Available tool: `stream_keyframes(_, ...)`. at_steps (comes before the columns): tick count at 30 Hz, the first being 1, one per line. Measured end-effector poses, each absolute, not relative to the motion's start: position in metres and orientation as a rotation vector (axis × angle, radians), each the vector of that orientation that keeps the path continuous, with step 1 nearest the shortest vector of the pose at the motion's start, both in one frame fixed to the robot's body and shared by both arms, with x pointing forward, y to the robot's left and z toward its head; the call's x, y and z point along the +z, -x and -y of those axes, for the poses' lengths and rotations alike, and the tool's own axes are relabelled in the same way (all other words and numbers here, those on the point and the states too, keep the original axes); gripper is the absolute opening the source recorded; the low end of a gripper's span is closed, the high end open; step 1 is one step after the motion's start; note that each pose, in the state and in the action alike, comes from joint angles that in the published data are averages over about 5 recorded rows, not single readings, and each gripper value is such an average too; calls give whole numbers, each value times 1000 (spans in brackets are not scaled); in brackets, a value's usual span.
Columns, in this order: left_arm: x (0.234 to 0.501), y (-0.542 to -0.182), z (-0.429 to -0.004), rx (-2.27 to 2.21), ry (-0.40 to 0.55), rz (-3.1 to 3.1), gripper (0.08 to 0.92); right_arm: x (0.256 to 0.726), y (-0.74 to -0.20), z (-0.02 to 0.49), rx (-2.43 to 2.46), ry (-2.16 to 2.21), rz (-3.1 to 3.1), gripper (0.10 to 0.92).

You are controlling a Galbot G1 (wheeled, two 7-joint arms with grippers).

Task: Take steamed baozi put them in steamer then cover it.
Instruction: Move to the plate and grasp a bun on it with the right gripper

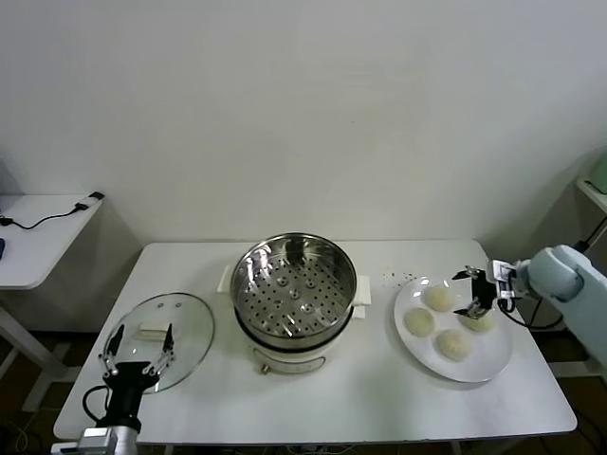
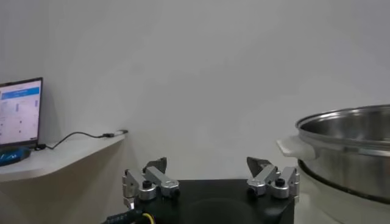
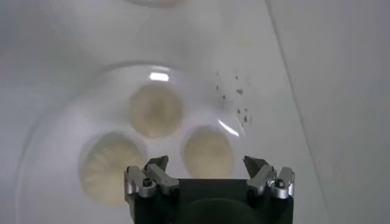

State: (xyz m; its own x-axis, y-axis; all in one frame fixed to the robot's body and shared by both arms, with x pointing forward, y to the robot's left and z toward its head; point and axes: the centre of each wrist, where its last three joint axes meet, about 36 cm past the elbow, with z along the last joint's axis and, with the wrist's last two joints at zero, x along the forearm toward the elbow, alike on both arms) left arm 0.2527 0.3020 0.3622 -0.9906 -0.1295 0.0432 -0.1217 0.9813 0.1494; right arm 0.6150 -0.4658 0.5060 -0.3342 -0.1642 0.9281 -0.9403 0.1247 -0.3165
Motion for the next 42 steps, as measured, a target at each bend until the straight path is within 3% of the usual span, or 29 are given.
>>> stream_keyframes(13,356,-254,-312,-240,-227,3050,823,474,-672,431,1286,-1142,1436,823)
stream_keyframes(30,350,-253,-317,-245,-239,3034,823,451,-702,404,1293,-1157,1334,818)
stream_keyframes(42,349,-251,-318,-253,-240,3031,823,451,-708,398,1292,-1173,1316,712)
